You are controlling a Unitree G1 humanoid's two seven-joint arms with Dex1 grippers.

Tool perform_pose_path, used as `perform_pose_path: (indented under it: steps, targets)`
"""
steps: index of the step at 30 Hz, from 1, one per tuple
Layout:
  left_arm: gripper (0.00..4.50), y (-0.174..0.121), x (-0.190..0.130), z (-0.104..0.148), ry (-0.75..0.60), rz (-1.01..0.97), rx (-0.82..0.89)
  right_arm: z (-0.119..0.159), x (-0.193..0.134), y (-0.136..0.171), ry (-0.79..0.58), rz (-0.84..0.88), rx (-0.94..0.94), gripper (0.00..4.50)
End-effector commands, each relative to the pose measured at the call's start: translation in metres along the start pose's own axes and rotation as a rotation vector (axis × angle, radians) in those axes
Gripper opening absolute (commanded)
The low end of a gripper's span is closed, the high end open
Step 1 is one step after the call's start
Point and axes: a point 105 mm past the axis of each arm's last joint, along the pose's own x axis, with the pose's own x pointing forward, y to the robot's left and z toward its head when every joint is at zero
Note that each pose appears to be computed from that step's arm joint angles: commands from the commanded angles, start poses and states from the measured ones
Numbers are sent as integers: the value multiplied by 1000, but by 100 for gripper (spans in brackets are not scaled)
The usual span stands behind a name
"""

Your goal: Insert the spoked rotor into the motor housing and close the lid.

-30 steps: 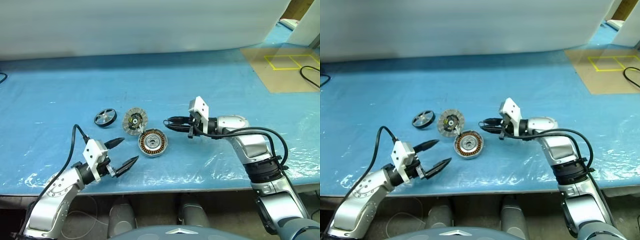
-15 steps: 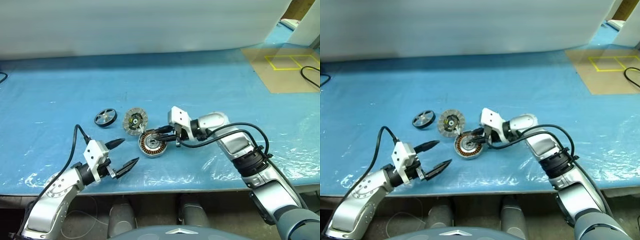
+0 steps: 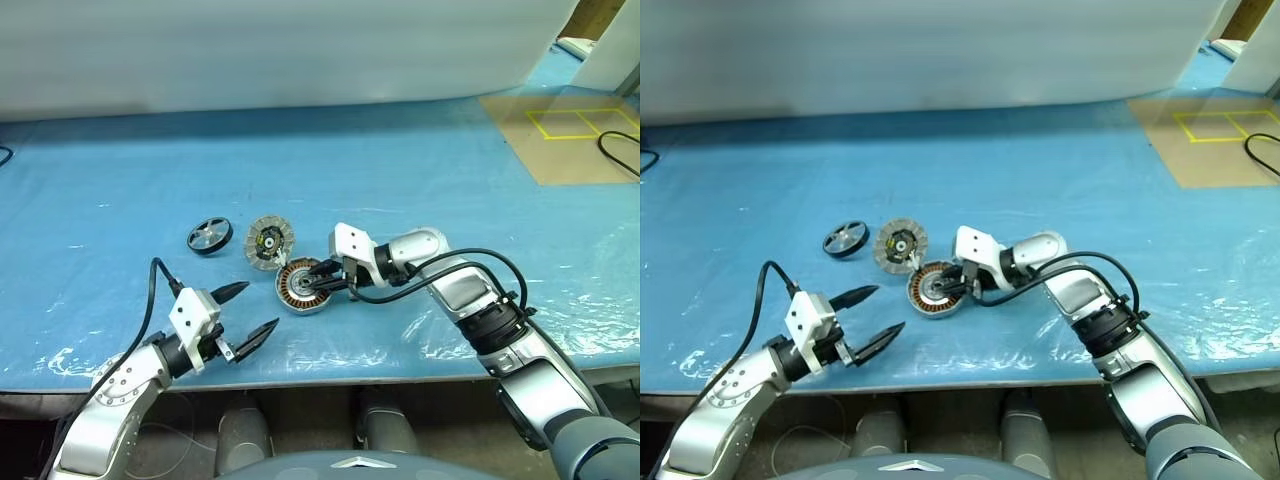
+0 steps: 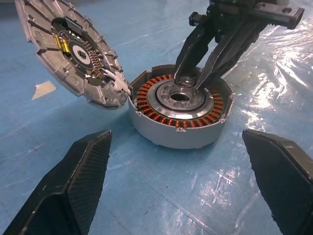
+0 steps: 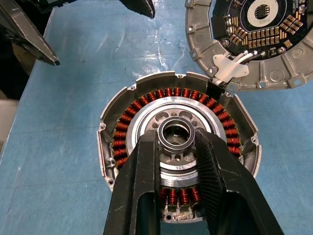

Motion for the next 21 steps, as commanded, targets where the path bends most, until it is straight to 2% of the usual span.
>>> perform_pose_path:
  steps: [1,21]
  targets:
    - [450,-1,1,5,-26,6,24,10,1,-4,-9,-9,-52,65]
    - [450,3,3,3,-34,32,17,3,5,-3,13,2,-53,65]
